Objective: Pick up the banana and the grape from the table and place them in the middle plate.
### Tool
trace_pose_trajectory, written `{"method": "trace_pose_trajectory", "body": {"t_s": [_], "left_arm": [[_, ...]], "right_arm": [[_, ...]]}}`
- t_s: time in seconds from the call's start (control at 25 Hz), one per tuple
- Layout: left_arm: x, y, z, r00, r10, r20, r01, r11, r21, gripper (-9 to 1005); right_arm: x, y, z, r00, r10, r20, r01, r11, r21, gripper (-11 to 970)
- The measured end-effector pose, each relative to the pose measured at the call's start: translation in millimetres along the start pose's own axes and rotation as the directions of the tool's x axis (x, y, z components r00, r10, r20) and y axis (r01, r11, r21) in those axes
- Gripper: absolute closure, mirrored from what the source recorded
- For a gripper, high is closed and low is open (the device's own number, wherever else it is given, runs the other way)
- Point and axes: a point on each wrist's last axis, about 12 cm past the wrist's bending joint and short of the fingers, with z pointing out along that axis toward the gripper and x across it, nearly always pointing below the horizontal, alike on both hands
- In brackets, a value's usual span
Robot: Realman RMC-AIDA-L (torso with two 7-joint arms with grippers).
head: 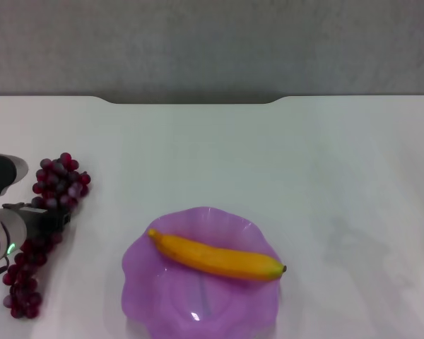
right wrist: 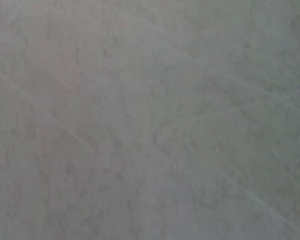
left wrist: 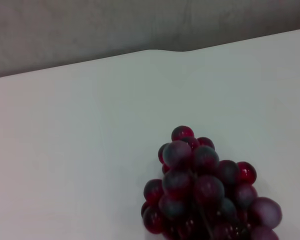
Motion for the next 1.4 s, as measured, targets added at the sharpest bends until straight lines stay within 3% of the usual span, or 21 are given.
{"method": "trace_pose_trajectory", "body": {"t_s": [1.4], "left_arm": [[-15,-2.0,-10,0.998,0.008,0.056,-0.009,1.0,0.013,662]], "right_arm": [[-2,-1.0,2,1.0,0.008,-0.001,-0.008,1.0,-0.012,944]]}}
